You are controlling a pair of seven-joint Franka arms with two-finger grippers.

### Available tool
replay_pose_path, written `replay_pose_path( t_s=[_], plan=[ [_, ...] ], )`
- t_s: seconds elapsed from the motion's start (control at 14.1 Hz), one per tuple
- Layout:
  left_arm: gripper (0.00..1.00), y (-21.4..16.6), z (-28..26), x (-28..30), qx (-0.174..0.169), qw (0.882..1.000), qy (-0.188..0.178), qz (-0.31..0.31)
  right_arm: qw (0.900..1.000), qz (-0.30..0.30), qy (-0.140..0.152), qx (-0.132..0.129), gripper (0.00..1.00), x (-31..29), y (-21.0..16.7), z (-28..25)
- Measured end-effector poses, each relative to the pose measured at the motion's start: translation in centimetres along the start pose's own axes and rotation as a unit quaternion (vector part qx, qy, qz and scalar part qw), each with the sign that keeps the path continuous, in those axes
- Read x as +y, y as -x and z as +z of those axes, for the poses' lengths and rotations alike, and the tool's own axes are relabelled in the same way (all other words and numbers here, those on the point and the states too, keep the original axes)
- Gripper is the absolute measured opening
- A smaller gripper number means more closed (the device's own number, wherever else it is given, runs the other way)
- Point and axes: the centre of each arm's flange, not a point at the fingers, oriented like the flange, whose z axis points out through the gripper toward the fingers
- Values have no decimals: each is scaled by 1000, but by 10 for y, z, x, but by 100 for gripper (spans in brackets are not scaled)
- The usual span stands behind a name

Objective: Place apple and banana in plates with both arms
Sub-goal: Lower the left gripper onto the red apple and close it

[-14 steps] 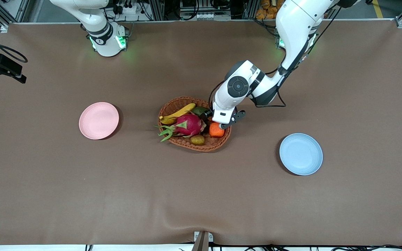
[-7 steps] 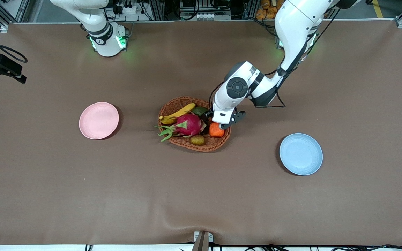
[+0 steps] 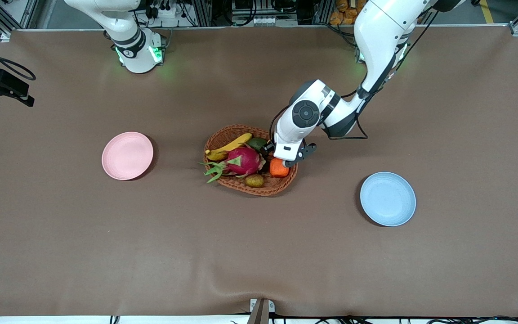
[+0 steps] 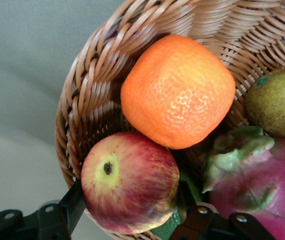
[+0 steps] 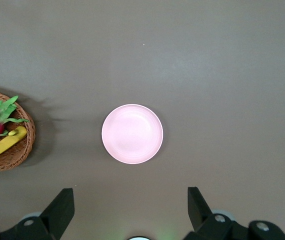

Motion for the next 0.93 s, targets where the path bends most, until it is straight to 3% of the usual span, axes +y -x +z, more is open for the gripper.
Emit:
replay_pose_path(
  t_s=[0.57,0.93],
  plan=[
    [75,0,-11,4,8,1000,1,-15,1000,1,0,-2,100,1,-1,2],
    [75,1,-69,3,23,1000,-7,-20,1000,1,0,-5,100,1,-2,4]
  ],
)
